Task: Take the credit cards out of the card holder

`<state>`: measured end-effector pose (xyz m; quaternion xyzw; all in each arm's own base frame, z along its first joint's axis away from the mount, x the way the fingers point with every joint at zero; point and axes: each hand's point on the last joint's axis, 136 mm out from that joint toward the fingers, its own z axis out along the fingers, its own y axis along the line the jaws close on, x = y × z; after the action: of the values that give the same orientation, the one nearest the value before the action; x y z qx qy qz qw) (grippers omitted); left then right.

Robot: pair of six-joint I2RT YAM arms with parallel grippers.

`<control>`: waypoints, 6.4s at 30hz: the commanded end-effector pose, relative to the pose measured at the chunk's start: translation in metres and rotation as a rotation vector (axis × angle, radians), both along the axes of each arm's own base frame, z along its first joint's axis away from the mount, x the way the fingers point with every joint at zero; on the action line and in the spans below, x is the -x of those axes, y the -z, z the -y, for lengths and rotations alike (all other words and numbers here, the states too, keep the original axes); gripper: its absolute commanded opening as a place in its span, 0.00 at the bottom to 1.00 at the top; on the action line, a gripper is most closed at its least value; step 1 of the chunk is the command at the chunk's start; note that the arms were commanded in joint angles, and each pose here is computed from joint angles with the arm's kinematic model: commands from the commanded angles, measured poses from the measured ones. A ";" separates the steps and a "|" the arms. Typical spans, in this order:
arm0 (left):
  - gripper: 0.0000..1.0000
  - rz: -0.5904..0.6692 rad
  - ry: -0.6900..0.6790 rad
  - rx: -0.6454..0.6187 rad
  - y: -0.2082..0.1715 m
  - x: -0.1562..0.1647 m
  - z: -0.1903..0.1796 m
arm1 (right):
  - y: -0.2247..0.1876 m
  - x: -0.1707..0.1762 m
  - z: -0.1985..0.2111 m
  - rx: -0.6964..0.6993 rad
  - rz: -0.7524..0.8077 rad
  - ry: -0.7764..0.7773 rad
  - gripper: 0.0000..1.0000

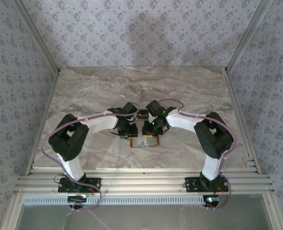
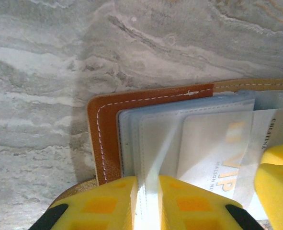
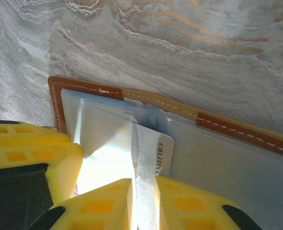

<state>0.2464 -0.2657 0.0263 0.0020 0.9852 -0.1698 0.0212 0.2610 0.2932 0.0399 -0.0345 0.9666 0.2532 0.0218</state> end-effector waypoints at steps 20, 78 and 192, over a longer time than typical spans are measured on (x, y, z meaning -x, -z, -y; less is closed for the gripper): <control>0.30 -0.003 0.026 -0.025 -0.013 0.000 0.007 | -0.005 0.006 0.012 -0.097 -0.033 0.034 0.22; 0.24 -0.037 0.019 -0.117 0.013 0.012 -0.013 | 0.010 0.003 0.029 -0.195 -0.052 0.101 0.07; 0.26 0.122 -0.088 -0.010 -0.036 0.003 -0.057 | -0.044 -0.126 0.008 0.176 0.547 -1.483 0.00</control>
<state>0.2461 -0.2119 0.0579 -0.0316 0.9832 -0.1592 0.0841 0.3987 0.2862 0.1051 -0.7197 0.6749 0.1060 0.1238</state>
